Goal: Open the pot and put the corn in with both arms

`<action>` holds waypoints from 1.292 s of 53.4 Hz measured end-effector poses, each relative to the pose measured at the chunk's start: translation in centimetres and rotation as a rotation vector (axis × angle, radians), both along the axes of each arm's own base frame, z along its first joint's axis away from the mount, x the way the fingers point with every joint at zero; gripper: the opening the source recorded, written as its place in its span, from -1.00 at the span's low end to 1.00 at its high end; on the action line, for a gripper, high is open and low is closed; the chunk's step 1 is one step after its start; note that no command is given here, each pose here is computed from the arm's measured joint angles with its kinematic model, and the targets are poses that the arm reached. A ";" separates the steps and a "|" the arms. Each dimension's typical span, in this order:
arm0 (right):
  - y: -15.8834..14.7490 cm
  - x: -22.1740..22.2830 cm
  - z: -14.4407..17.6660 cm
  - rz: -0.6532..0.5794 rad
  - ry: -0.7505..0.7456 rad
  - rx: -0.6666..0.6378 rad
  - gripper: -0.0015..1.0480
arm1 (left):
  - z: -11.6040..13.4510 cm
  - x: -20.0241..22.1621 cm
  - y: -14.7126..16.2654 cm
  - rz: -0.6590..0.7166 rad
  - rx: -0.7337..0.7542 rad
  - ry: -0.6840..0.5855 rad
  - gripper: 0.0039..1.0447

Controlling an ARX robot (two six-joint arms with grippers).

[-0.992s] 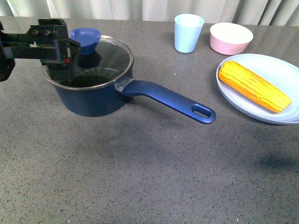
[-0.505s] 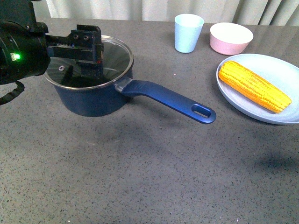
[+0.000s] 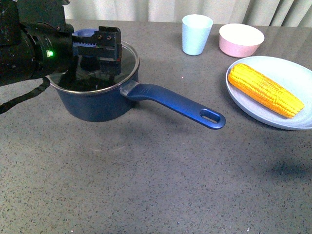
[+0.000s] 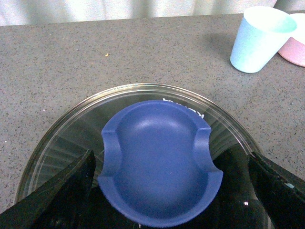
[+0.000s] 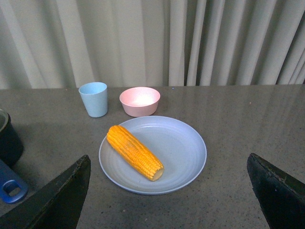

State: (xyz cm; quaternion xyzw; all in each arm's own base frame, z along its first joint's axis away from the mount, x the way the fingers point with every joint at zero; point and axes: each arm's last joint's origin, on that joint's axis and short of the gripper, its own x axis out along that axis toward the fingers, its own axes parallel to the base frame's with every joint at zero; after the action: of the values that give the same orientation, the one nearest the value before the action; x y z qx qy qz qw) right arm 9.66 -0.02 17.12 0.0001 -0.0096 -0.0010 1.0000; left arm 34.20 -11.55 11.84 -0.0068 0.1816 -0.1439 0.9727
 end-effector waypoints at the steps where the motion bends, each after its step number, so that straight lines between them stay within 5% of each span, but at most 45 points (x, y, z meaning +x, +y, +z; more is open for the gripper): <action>1: 0.0 0.0 0.0 0.000 0.000 0.000 0.83 | 0.0 0.0 0.0 0.000 0.000 0.000 0.84; 28: 0.0 0.0 0.0 0.000 0.000 0.000 0.83 | -0.7 1.7 -0.9 0.025 0.055 0.020 0.82; 44: 0.0 0.0 0.0 0.000 0.000 0.000 0.83 | -0.7 2.0 -0.9 0.043 0.063 0.019 0.06; 69: 0.0 0.0 0.0 0.000 0.000 0.000 0.83 | 0.7 1.0 -0.7 0.030 0.066 0.040 0.02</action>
State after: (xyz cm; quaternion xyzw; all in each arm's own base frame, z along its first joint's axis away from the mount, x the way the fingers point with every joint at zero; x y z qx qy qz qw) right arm 9.66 -0.02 17.12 0.0001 -0.0096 -0.0010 1.0000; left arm 35.22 -12.21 12.57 0.0198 0.2056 -0.1232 0.9707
